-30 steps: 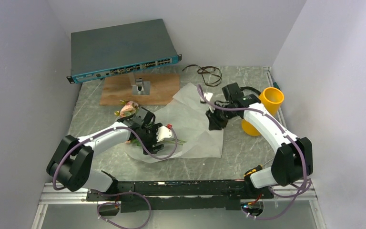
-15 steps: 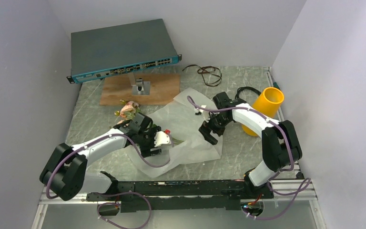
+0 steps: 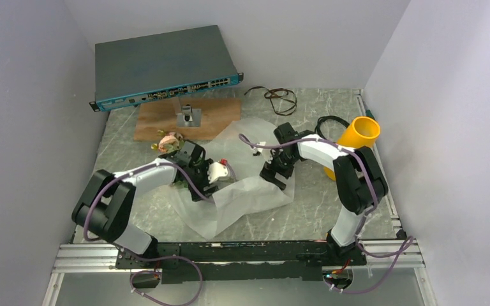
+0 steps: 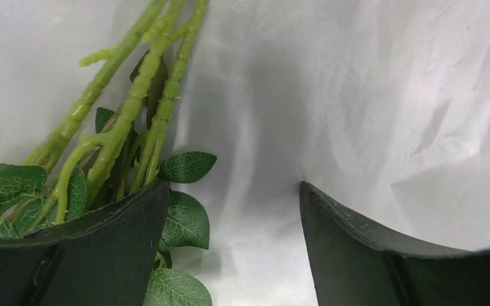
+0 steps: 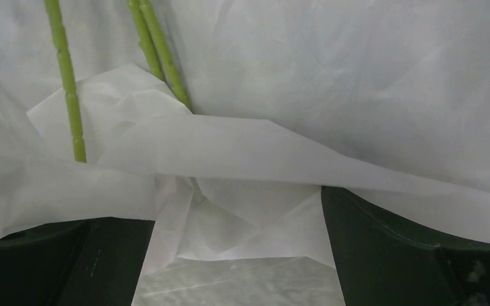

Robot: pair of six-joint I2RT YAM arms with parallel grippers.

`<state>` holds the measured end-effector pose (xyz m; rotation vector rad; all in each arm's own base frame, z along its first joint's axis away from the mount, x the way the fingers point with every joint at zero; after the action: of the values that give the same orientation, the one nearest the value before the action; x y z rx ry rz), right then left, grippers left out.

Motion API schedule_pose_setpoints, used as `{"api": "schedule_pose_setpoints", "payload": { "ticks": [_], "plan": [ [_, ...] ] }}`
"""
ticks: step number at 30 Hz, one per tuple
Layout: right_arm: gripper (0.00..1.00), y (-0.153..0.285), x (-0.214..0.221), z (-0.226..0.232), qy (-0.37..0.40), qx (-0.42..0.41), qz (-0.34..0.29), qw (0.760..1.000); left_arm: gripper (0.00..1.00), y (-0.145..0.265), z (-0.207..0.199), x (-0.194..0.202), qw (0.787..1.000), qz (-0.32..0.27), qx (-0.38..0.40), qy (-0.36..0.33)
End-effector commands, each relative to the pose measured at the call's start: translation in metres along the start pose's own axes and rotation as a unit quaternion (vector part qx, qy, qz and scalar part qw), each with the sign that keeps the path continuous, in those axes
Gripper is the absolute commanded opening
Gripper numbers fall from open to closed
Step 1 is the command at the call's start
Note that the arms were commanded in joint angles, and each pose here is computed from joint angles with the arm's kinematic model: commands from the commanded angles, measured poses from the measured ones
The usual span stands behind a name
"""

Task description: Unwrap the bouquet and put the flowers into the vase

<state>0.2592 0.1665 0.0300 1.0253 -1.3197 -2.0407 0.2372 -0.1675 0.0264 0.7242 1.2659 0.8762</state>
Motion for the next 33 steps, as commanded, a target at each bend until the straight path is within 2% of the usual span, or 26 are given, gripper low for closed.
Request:
{"api": "schedule_pose_setpoints", "payload": {
  "ticks": [1,6,9,15,19,22,27,33],
  "plan": [
    [1.0,-0.008,-0.047,-0.045,0.027,0.057,-0.049,0.997,0.79,-0.004,0.043,0.016,0.998,0.014,-0.045,0.047],
    [1.0,0.004,-0.072,-0.059,0.026,0.056,-0.077,0.995,0.79,-0.002,0.065,0.014,0.997,0.006,-0.058,0.044],
    [1.0,0.023,-0.078,-0.053,0.028,0.039,-0.1,0.994,0.79,0.01,0.069,-0.005,0.997,-0.029,-0.061,0.034],
    [1.0,0.074,-0.088,-0.009,0.044,-0.026,-0.17,0.984,0.8,0.044,0.055,-0.055,0.992,-0.106,-0.063,-0.009],
    [1.0,0.092,-0.082,0.017,0.057,-0.056,-0.189,0.979,0.82,0.061,0.038,-0.082,0.984,-0.154,-0.061,-0.057],
    [1.0,0.096,-0.07,0.028,0.063,-0.068,-0.179,0.979,0.82,0.072,0.035,-0.098,0.978,-0.183,-0.071,-0.064],
    [0.99,0.08,-0.03,0.038,0.063,-0.086,-0.121,0.987,0.81,0.086,0.037,-0.137,0.965,-0.236,-0.071,-0.086],
    [0.9,0.062,-0.012,0.053,0.034,-0.142,-0.098,0.984,0.78,0.07,0.025,-0.187,0.949,-0.275,-0.065,-0.139]
  ]
}}
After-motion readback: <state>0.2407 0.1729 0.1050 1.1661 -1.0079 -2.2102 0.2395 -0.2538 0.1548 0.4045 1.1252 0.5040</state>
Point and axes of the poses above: each gripper's point midway between its finger pads, its own y axis back along the fingers, its own z axis along the line the jaws close on, x = y × z, the point moved 1 cm from there along y, back along the fingers, and after that the axes turned 12 degrees about -y, right-handed, at the moved point
